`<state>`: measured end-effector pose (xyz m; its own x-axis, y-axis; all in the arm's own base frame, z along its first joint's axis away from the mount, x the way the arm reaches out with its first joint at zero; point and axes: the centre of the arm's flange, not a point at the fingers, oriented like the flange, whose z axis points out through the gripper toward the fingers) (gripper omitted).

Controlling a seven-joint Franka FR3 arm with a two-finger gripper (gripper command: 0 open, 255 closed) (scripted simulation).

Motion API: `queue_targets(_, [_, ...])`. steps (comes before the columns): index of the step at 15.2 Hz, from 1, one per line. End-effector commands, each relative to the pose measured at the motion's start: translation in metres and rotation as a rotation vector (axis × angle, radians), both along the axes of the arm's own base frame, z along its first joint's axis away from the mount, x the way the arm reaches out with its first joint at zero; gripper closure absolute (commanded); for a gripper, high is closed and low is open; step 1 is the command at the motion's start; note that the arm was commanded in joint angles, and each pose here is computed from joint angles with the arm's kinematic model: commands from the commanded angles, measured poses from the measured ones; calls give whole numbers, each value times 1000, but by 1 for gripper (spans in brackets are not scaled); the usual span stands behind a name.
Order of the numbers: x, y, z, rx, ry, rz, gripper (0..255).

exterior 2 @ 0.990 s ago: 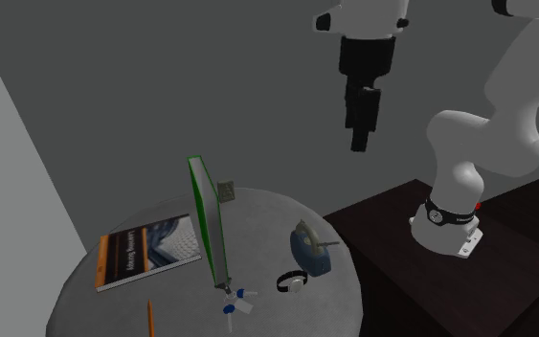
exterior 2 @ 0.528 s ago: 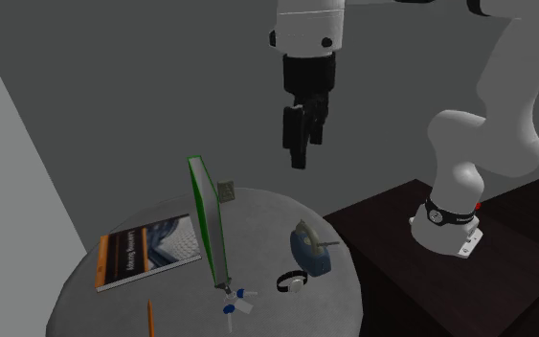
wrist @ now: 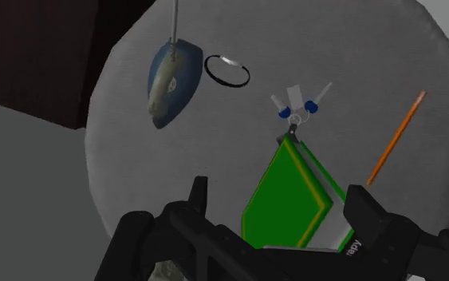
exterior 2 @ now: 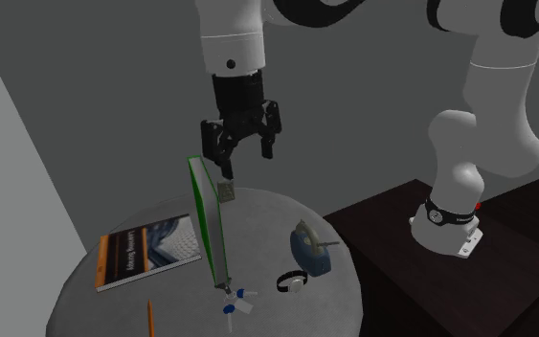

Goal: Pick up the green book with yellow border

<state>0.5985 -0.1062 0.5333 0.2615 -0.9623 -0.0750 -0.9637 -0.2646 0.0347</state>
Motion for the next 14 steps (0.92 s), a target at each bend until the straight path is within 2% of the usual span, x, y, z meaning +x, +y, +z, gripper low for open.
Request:
queue_targets(1, [18, -19, -10, 3, 4, -93, 0])
queue_targets(8, [62, -92, -37, 15, 16, -385, 0])
queue_targets(14, [62, -92, -68, 15, 16, -385, 0])
